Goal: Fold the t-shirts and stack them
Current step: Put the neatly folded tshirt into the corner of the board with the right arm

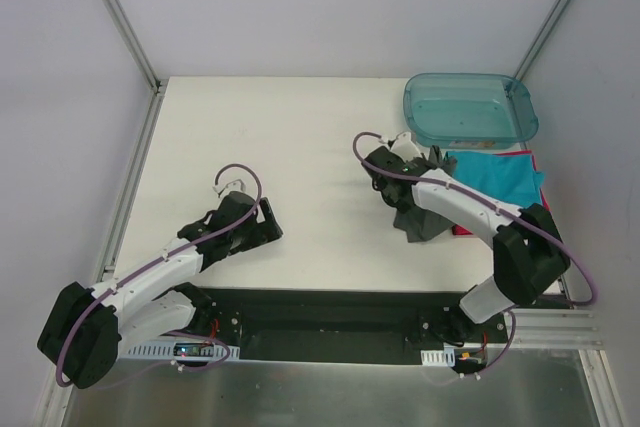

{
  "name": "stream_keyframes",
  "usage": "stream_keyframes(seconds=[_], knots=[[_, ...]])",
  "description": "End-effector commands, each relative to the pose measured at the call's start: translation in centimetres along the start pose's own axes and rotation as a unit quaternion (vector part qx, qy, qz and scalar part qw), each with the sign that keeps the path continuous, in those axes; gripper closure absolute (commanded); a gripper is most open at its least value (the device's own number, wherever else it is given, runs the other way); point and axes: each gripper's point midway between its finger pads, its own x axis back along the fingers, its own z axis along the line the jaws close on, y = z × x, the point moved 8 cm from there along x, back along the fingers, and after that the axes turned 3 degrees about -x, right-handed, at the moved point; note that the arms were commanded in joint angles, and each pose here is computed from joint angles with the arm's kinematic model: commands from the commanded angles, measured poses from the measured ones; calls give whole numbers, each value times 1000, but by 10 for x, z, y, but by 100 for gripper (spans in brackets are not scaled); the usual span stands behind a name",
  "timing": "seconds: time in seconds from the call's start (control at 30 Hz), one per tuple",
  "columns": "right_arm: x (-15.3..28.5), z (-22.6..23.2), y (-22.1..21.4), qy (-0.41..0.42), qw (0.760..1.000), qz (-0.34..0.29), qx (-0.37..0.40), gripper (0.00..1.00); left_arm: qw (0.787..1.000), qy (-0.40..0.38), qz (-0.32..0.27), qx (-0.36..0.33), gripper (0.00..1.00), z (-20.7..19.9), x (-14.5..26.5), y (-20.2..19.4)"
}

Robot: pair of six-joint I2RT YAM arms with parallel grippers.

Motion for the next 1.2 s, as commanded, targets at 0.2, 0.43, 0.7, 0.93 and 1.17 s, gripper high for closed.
stream_keyframes(seconds=[0.2, 0.43, 0.7, 0.93, 1.17], knots=[[22, -80, 25, 47, 990, -48, -120, 100, 1000, 14, -19, -5, 1, 2, 3, 12], [22, -107, 32, 57, 987, -52, -142, 100, 1000, 22, -19, 2, 1, 5, 2, 12], [29, -145, 40, 60, 982, -63, -168, 99, 999, 27, -17, 4, 1, 8, 1, 12], [31, -174, 36, 77, 976, -64, -196, 100, 1000, 27, -15, 6, 1, 7, 0, 13], [35, -198, 32, 60, 975, -59, -205, 99, 1000, 28, -11, 5, 1, 7, -1, 13]])
